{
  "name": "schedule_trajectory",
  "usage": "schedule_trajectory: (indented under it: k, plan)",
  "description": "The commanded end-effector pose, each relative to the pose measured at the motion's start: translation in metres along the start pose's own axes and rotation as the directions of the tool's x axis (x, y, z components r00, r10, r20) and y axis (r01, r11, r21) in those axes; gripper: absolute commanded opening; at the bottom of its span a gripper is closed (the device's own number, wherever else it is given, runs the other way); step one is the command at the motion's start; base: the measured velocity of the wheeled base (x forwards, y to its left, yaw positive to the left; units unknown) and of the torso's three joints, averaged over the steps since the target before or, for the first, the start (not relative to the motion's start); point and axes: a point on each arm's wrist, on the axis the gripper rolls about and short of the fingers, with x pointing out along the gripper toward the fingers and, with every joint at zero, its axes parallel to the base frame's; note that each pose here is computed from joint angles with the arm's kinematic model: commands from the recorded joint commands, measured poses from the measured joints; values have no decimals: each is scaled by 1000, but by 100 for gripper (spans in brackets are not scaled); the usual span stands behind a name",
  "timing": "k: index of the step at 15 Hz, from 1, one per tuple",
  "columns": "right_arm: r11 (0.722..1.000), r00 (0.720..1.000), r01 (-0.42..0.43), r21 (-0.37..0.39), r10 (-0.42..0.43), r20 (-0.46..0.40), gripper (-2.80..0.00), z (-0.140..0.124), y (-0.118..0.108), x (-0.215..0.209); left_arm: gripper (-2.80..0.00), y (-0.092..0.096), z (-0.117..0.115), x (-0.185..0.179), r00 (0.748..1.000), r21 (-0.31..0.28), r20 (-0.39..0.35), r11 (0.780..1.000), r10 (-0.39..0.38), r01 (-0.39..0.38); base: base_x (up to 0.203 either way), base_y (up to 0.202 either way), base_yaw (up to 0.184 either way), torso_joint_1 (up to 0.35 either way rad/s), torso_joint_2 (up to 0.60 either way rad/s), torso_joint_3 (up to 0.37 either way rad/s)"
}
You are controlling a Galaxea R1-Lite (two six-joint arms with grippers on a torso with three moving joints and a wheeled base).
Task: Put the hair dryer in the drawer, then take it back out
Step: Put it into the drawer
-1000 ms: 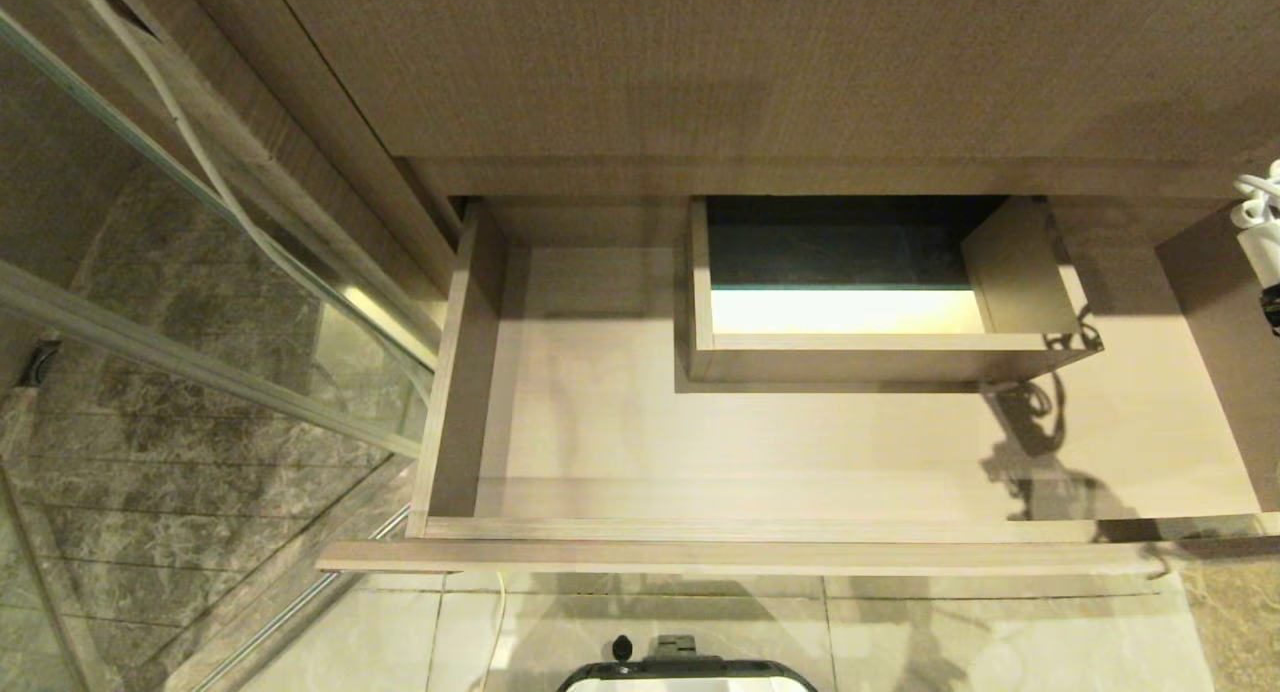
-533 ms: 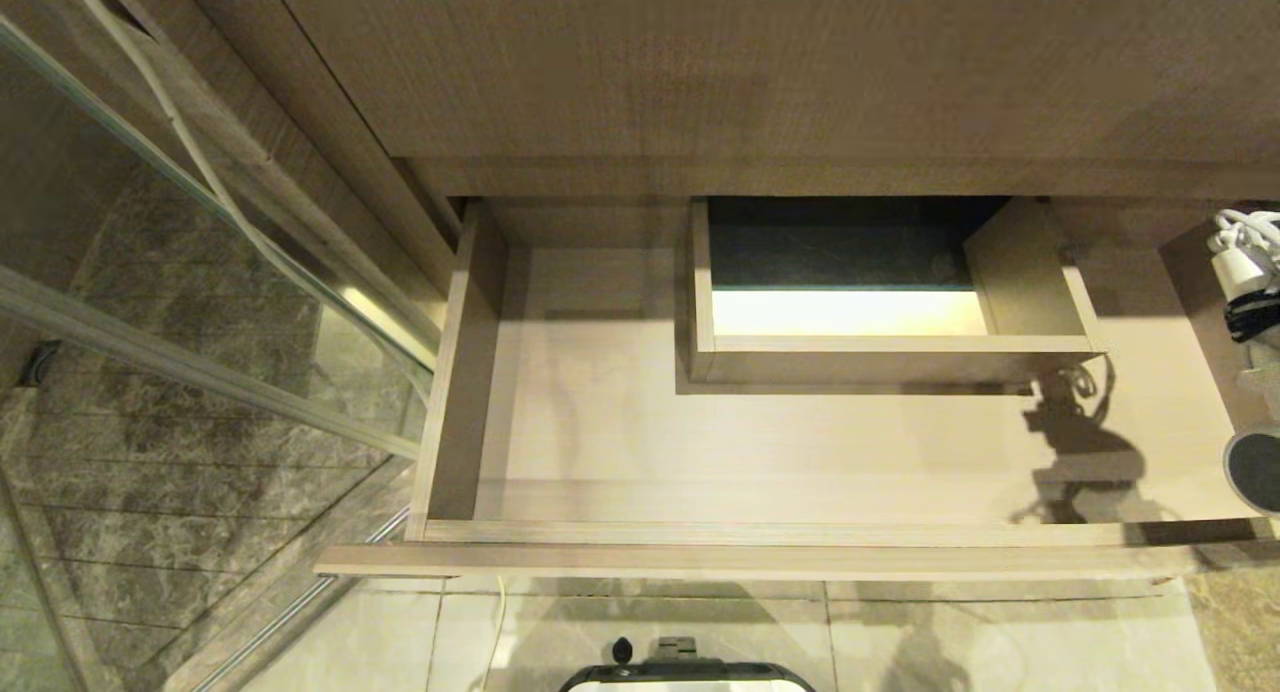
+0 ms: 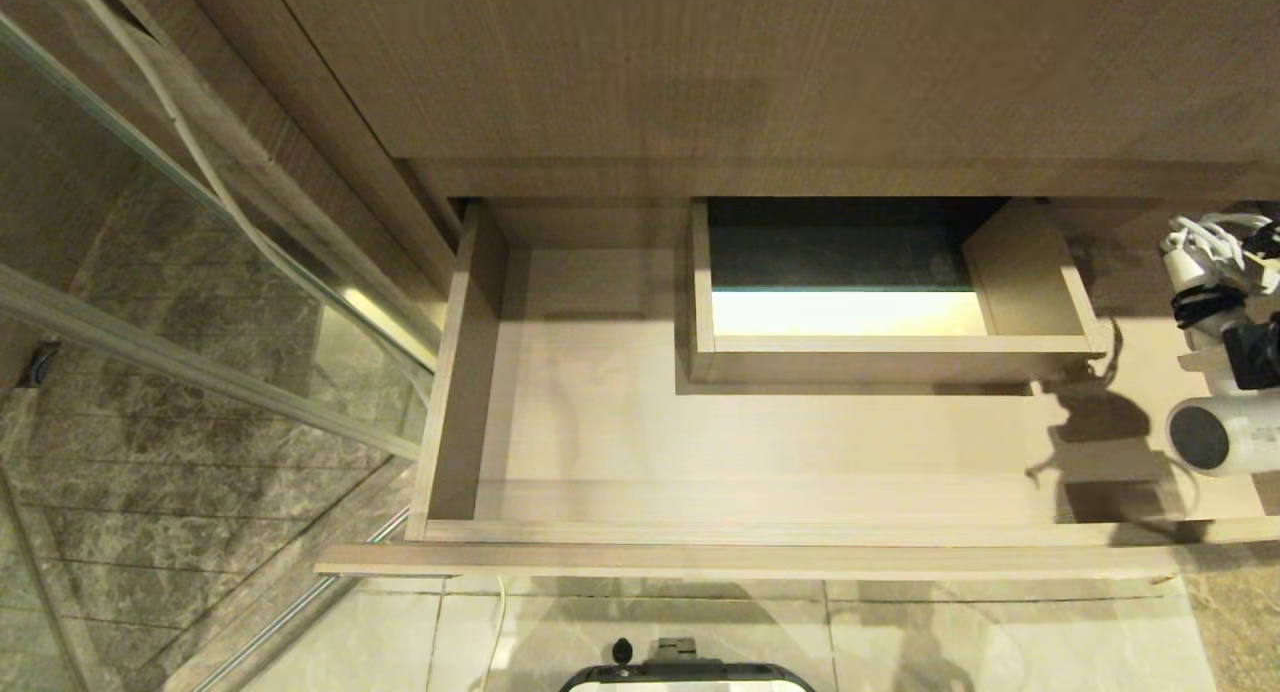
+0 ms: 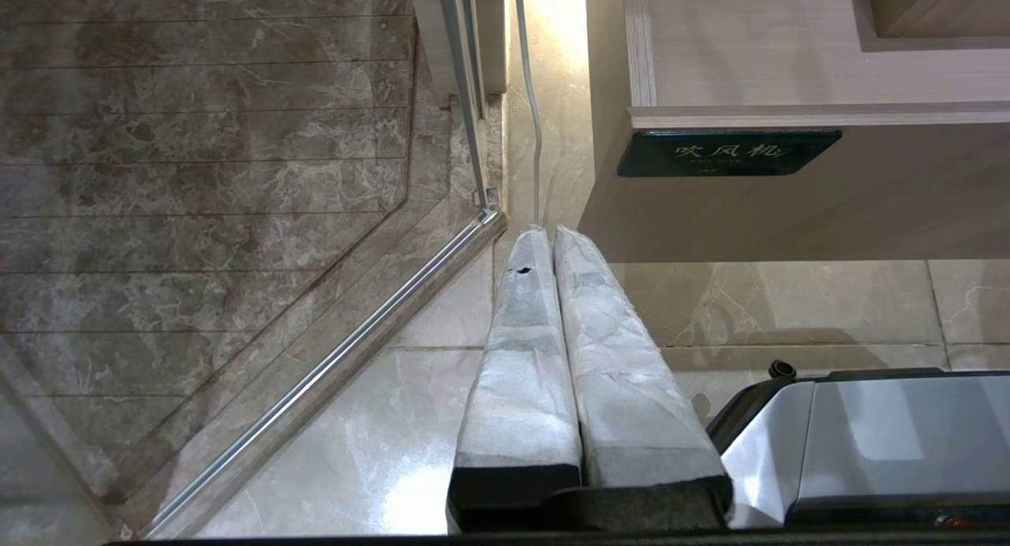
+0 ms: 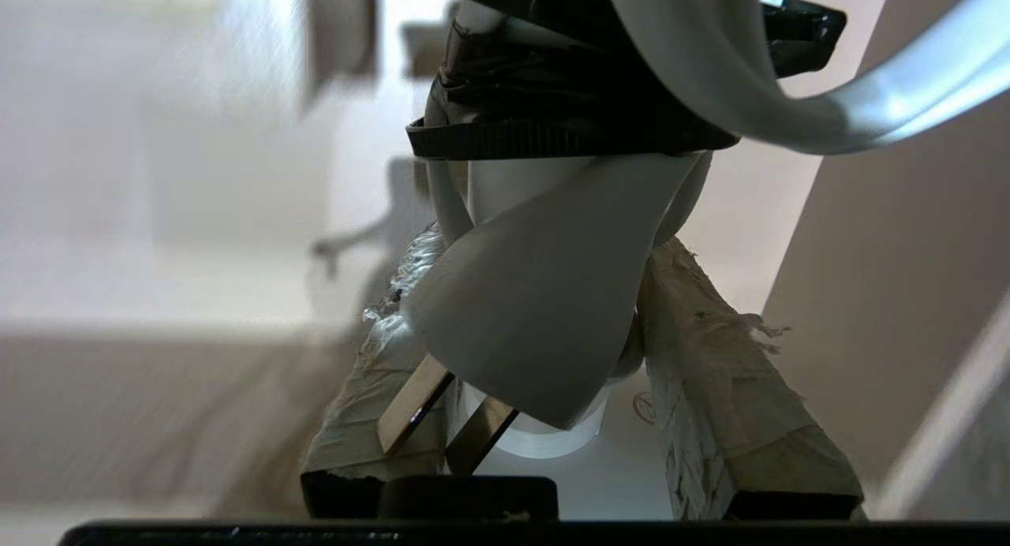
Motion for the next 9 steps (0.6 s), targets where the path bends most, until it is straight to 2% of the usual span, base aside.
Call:
schedule_trajectory:
  k: [1, 4, 9]
  plan:
    - [1000, 1000, -11, -10, 11, -1, -280, 3, -9, 42, -280, 0, 0, 0, 1000, -1, 0, 1000, 0, 0, 0, 0, 0, 0, 0, 0]
    - [1000, 999, 8, -28, -7, 39, -280, 9, -15, 62, -280, 0, 0, 0, 1000, -1, -1, 1000, -1, 1, 0, 0, 0, 0, 0, 0]
    - [998, 997, 50, -42, -48, 55, -280, 7, -17, 86, -280, 0, 0, 0, 1000, -1, 0, 1000, 0, 0, 0, 0, 0, 0, 0, 0]
